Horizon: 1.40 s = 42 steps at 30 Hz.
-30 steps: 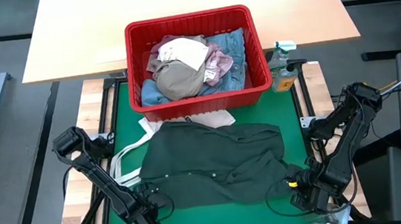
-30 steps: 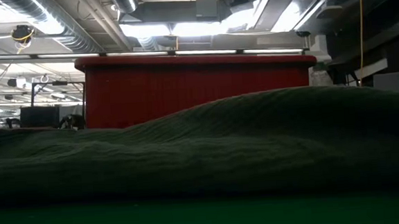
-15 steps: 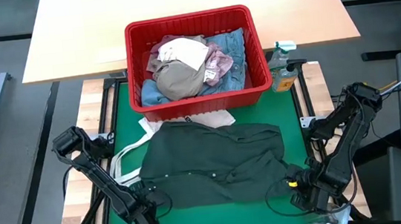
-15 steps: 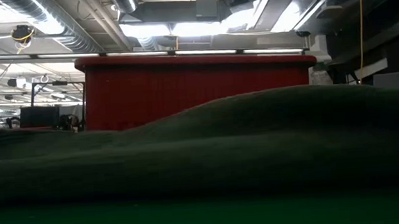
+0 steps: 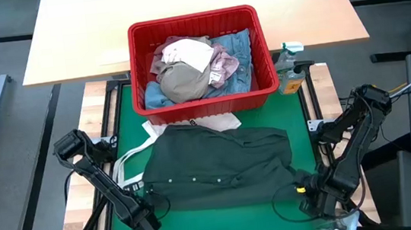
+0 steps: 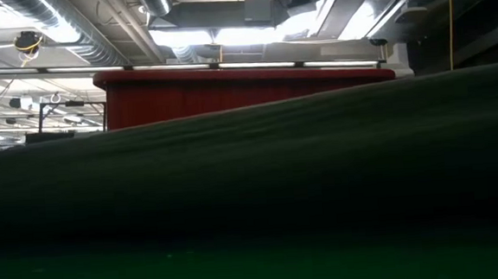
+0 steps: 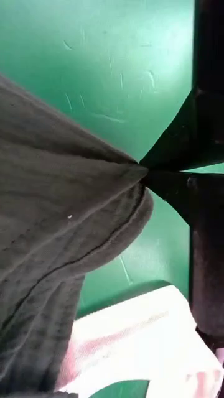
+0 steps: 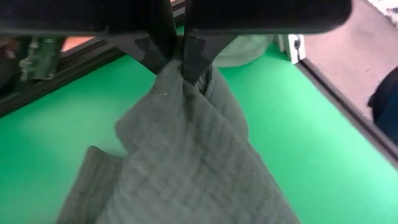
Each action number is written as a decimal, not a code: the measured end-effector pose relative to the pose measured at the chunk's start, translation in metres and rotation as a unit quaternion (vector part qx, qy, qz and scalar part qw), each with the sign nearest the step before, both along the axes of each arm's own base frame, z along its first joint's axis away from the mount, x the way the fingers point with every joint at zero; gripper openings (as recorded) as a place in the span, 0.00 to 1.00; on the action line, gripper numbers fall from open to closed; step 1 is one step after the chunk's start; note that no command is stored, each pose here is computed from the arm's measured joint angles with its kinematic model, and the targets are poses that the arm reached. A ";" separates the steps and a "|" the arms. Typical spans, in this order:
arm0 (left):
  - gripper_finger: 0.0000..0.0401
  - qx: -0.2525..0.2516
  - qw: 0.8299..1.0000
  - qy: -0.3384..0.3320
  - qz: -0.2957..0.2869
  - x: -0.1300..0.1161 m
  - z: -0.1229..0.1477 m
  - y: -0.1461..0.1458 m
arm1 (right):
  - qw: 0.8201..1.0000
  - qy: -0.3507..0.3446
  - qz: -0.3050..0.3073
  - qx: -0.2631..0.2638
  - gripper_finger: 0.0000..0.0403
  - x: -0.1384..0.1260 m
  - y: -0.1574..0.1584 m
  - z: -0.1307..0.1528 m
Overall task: Fold laundry
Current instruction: Fold the green shirt
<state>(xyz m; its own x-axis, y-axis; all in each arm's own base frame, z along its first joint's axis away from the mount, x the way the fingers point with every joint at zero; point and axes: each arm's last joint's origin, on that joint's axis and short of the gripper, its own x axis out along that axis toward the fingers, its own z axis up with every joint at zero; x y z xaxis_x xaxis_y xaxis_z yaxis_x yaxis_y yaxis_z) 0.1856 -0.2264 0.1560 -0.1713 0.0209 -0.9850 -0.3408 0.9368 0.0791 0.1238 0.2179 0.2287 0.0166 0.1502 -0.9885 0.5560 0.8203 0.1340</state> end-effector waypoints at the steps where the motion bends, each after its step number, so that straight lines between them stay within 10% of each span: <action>1: 0.00 0.000 1.000 0.000 0.000 0.000 0.000 0.000 | 1.000 -0.002 0.000 0.003 0.03 0.000 0.001 0.000; 15: 0.26 0.011 1.000 -0.018 -0.005 0.001 0.000 0.000 | 1.000 -0.015 -0.001 0.026 0.14 0.003 0.005 0.001; 26: 0.26 -0.017 0.999 -0.037 -0.022 -0.009 0.028 0.006 | 0.998 0.053 0.011 0.034 0.31 -0.003 0.002 0.002; 42: 0.27 0.066 0.975 -0.200 -0.073 0.015 0.058 0.041 | 0.980 -0.149 0.076 -0.110 0.31 0.022 -0.012 0.037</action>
<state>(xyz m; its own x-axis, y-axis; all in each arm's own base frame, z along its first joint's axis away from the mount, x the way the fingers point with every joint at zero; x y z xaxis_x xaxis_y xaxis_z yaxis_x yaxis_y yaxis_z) 0.2007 -0.1856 0.2140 0.2395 0.1474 -0.9596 -0.2328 0.9683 0.0906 0.1458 0.2063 0.2652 0.3036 -0.0425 -0.9518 0.3883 0.9178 0.0829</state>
